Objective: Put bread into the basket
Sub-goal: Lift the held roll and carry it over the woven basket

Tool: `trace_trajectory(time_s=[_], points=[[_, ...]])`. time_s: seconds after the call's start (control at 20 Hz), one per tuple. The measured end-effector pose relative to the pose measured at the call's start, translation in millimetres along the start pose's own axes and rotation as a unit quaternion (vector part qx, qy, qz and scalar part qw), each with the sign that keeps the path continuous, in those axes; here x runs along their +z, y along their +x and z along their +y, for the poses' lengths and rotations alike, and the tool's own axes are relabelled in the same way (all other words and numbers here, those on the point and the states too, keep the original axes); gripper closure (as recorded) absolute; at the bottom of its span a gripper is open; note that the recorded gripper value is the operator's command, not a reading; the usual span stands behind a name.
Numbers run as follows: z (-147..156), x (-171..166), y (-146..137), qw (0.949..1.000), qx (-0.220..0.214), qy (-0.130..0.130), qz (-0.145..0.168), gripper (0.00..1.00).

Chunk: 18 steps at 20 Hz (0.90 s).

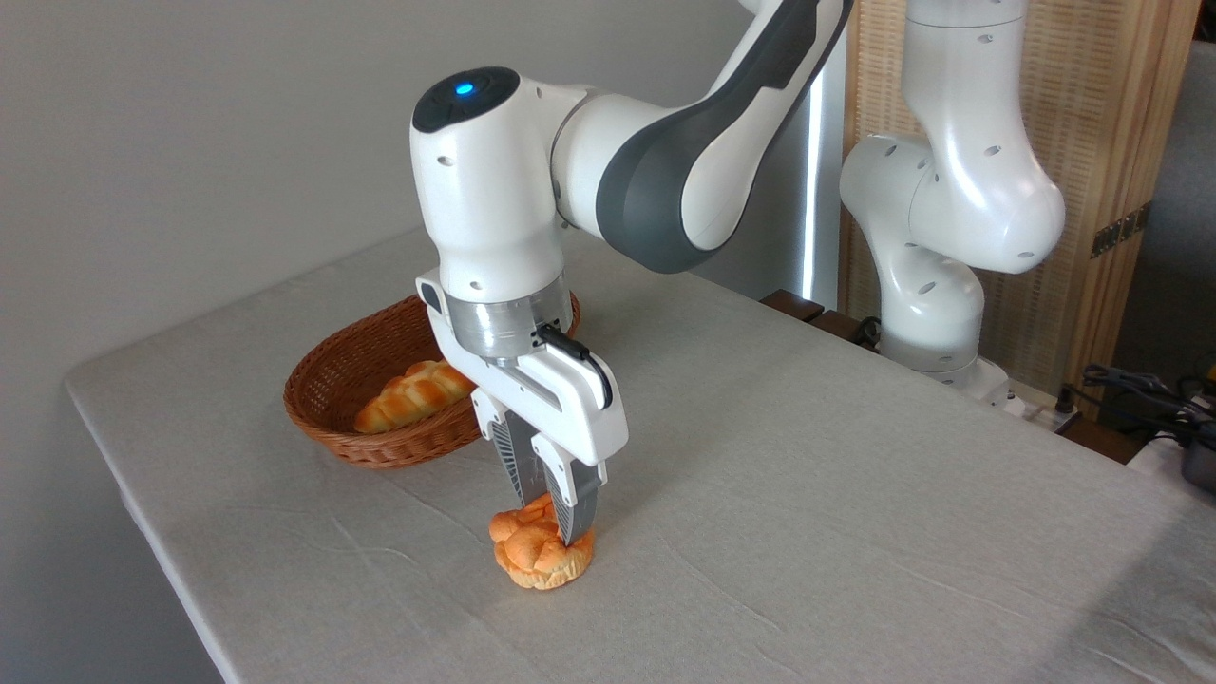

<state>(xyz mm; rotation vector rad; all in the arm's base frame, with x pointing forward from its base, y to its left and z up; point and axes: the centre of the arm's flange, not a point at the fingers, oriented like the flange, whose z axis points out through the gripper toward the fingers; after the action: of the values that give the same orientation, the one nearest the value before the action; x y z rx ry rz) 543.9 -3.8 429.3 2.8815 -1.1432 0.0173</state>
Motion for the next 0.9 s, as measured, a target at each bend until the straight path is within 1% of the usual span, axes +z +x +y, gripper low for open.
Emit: trace_trajectory(time_s=[0.3, 0.5, 0.7, 0.9], points=[[7, -24, 1, 0.9999, 0.005, 0.008, 0.012, 0.43], [14, -48, 12, 0.9992, 0.016, 0.021, 0.031, 0.43], [54, -76, 44, 0.9965, 0.044, 0.017, 0.07, 0.42], [108, -93, 69, 0.9952, 0.053, 0.002, 0.082, 0.42]])
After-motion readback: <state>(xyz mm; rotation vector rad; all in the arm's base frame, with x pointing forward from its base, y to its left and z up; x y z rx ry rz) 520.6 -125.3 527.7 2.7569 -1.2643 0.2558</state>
